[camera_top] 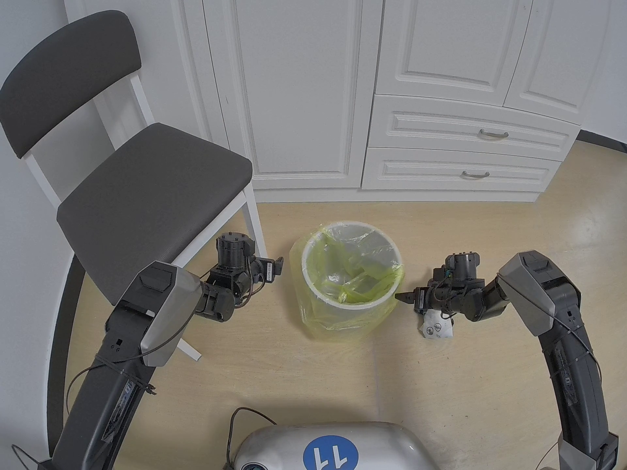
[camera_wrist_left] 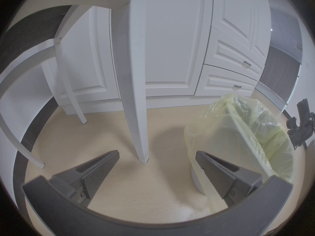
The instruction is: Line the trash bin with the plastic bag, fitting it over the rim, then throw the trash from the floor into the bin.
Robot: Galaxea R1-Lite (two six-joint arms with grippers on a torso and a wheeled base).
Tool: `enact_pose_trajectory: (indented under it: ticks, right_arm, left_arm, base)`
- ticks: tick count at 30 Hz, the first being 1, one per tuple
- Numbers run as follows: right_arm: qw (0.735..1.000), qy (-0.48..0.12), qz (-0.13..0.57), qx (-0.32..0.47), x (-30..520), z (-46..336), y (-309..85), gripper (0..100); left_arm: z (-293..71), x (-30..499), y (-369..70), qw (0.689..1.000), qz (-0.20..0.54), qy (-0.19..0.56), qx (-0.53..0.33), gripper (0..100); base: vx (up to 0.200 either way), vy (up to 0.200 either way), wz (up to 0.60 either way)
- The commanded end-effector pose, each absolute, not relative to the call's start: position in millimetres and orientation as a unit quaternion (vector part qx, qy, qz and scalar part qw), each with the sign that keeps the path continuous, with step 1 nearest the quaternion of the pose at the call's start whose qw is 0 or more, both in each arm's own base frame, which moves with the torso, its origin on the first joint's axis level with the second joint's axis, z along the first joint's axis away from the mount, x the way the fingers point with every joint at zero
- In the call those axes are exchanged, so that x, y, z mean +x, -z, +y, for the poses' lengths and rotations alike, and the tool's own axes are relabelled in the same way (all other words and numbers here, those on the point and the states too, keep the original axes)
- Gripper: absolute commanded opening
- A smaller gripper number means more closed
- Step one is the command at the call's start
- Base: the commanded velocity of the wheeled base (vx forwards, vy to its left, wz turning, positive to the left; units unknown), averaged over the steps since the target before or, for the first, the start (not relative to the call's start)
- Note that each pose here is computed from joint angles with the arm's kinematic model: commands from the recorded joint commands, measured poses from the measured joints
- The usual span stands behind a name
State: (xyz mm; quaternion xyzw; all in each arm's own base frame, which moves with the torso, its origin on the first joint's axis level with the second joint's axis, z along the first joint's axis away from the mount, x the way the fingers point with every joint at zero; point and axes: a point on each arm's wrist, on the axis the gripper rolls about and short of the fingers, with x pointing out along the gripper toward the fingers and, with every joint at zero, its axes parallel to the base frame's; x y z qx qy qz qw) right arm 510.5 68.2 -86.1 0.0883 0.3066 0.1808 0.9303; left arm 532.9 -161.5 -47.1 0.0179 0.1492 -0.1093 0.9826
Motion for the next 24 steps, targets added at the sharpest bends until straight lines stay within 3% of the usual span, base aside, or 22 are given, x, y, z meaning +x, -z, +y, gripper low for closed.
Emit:
enact_pose_trajectory:
  ticks: [1, 12, 24]
  right_arm:
    - [0.940, -0.160, 0.289, 0.089, 522.3, 60.0, 93.0, 100]
    - [0.953, -0.087, 0.254, 0.138, 541.2, 77.0, 103.2, 100]
    - [0.953, -0.088, 0.250, 0.149, 541.0, 82.8, 101.5, 100]
  left_arm:
    - [-180.4, 526.9, 51.1, 0.981, 0.147, 0.125, 0.008, 100]
    - [-212.2, 514.5, 54.5, 0.977, 0.149, 0.153, 0.012, 100]
    - [-224.8, 481.1, 60.6, 0.967, 0.183, 0.174, 0.025, 100]
  base:
    - [0.000, 0.000, 0.00]
    - [0.000, 0.000, 0.00]
    - [0.000, 0.000, 0.00]
